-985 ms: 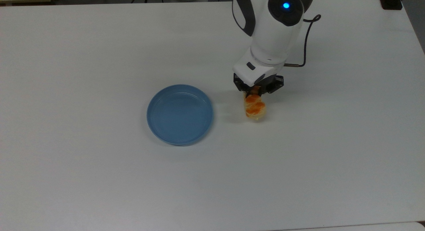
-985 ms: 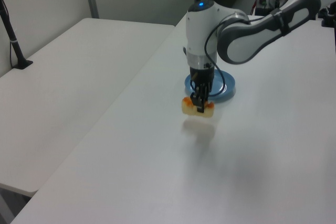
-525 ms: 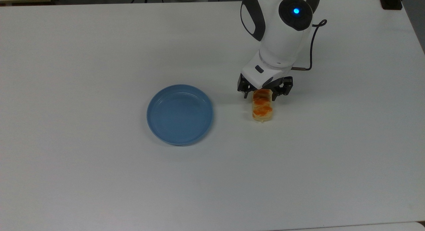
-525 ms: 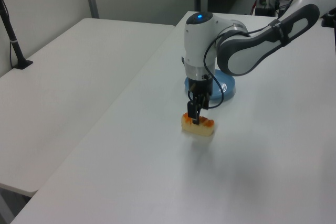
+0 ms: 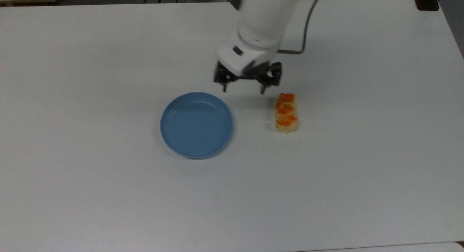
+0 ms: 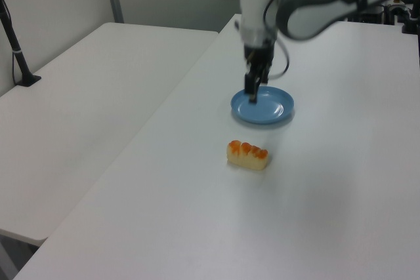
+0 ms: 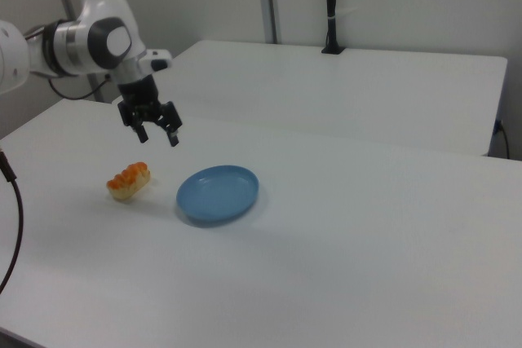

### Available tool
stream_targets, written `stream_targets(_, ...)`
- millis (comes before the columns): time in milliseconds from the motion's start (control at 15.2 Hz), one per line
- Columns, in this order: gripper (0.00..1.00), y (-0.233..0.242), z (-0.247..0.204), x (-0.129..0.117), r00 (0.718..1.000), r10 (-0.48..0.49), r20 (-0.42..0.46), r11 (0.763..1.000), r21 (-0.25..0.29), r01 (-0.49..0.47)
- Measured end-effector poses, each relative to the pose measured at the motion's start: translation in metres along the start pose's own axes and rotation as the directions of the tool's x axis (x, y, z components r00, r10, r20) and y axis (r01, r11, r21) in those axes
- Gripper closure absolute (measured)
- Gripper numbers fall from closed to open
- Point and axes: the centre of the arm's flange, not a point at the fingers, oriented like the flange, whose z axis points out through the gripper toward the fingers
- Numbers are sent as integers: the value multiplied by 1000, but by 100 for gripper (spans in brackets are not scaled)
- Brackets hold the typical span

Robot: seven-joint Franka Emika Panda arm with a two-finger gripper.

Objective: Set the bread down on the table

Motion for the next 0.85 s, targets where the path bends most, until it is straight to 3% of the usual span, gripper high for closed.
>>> stream_targets(197,0,76,-43,-13,1000,-10,24,1000,-6,10)
stream_targets(394,0,135,-88,-39,998,42,45,999,-2,-42)
stream_targets(591,0,148,-114,-56,996,67,51,998,5,-67)
stream_targets(854,0,156,-125,-62,996,84,37,996,23,-85)
